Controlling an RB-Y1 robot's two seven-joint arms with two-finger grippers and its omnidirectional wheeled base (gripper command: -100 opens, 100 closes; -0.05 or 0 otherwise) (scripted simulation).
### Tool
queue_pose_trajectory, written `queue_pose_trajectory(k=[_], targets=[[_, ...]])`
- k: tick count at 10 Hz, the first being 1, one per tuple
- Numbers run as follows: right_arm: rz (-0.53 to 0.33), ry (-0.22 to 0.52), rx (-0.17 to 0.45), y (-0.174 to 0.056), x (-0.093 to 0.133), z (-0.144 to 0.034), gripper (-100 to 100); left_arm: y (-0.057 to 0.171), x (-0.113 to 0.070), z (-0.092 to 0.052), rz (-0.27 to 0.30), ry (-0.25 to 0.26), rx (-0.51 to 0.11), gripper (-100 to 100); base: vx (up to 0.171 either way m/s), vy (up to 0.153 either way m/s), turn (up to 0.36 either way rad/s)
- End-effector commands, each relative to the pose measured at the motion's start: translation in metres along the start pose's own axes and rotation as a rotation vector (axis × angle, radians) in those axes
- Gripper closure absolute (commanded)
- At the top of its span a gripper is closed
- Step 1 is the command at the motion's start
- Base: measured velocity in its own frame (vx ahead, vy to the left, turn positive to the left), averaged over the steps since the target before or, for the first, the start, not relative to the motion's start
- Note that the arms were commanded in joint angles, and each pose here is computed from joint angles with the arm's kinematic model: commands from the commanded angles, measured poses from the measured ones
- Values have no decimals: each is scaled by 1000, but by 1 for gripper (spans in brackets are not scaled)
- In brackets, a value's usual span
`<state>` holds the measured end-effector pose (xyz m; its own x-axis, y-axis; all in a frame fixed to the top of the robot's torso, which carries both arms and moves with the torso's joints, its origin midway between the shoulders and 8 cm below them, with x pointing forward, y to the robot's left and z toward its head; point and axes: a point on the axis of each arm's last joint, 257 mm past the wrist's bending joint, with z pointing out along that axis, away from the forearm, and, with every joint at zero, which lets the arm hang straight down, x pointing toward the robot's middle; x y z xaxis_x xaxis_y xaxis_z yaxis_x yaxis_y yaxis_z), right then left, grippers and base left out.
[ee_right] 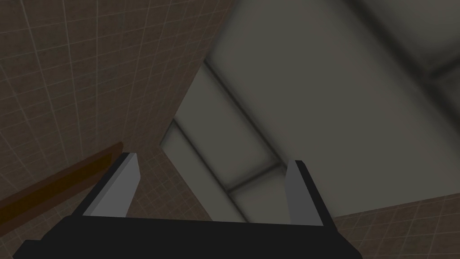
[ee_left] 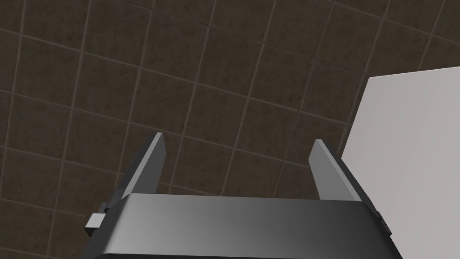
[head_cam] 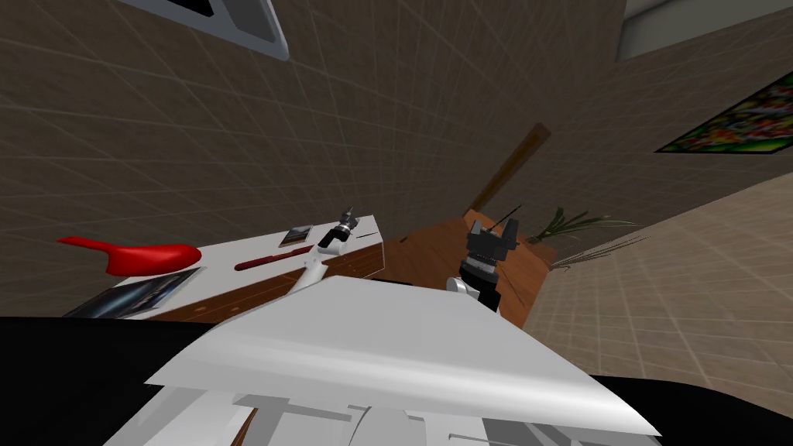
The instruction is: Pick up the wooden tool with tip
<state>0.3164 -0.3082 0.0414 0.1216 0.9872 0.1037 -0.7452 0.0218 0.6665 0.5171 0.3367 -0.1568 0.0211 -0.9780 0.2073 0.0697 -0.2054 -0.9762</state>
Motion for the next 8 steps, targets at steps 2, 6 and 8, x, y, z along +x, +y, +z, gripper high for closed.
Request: queue_pose_trajectory(k=[2,6,8], targets=[[0,0,0,0,0,0,0,24,-17,13,-30,-36,-89,-100,18,-22,-91],[0,0,0,0,0,0,0,61,-44,24,-69,-97,-220,-100,18,-19,-70],[0,0,0,0,0,0,0,72,-49,21,-69,-111,-260,-100,15,-9,-26]])
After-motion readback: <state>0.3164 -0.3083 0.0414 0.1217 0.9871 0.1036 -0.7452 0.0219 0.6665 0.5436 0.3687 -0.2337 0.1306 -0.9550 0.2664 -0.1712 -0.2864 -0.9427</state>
